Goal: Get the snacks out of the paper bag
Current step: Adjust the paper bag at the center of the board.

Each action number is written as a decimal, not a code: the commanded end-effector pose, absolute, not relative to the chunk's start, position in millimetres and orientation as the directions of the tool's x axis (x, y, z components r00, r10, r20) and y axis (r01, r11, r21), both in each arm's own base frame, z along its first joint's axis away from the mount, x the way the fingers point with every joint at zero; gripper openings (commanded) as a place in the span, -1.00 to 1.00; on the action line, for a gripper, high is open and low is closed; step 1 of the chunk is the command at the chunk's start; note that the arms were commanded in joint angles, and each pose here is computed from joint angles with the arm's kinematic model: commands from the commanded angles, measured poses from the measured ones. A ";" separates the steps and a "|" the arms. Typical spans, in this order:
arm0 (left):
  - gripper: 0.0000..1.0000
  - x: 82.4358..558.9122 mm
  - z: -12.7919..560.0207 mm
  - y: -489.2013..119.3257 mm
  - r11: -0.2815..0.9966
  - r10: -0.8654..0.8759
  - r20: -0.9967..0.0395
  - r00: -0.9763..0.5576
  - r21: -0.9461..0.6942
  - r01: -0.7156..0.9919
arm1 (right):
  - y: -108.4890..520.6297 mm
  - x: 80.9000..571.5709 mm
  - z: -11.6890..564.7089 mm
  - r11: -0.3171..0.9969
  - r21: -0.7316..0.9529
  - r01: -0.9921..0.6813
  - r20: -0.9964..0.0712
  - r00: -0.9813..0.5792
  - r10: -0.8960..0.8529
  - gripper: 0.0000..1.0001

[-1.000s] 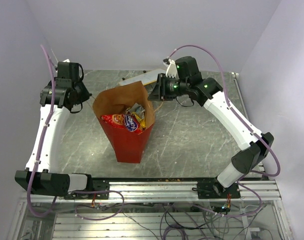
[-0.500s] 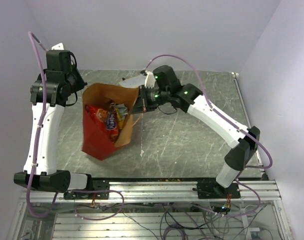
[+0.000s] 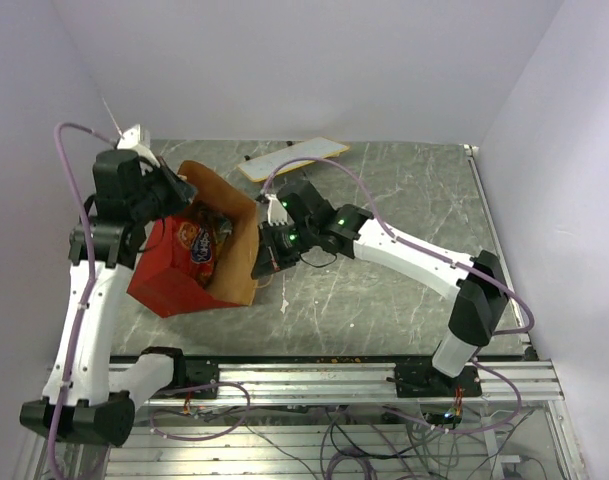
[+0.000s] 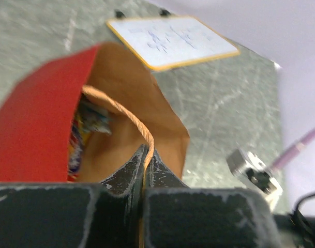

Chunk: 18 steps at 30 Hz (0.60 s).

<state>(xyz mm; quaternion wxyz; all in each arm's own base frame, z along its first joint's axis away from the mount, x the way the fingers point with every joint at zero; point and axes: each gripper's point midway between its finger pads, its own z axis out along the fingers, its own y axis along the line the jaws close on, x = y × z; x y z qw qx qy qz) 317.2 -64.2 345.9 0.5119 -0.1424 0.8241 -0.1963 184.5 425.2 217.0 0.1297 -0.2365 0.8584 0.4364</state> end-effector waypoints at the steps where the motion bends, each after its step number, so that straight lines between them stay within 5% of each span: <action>1: -0.86 285.2 352.6 -106.1 0.729 -0.555 -0.673 -0.489 -0.677 0.103 | 408.9 174.9 224.7 0.492 0.657 -0.571 -0.479 -0.820 -0.312 -0.95; 13: -0.87 225.3 336.4 -127.3 0.611 -0.588 -0.487 -0.646 -0.791 0.040 | 380.0 153.8 195.7 0.560 0.633 -0.535 -0.445 -0.843 -0.303 -0.82; 18: -0.86 221.5 336.8 -123.5 0.633 -0.581 -0.496 -0.646 -0.774 0.025 | 365.2 178.5 199.0 0.655 0.516 -0.551 -0.529 -0.807 -0.262 -0.54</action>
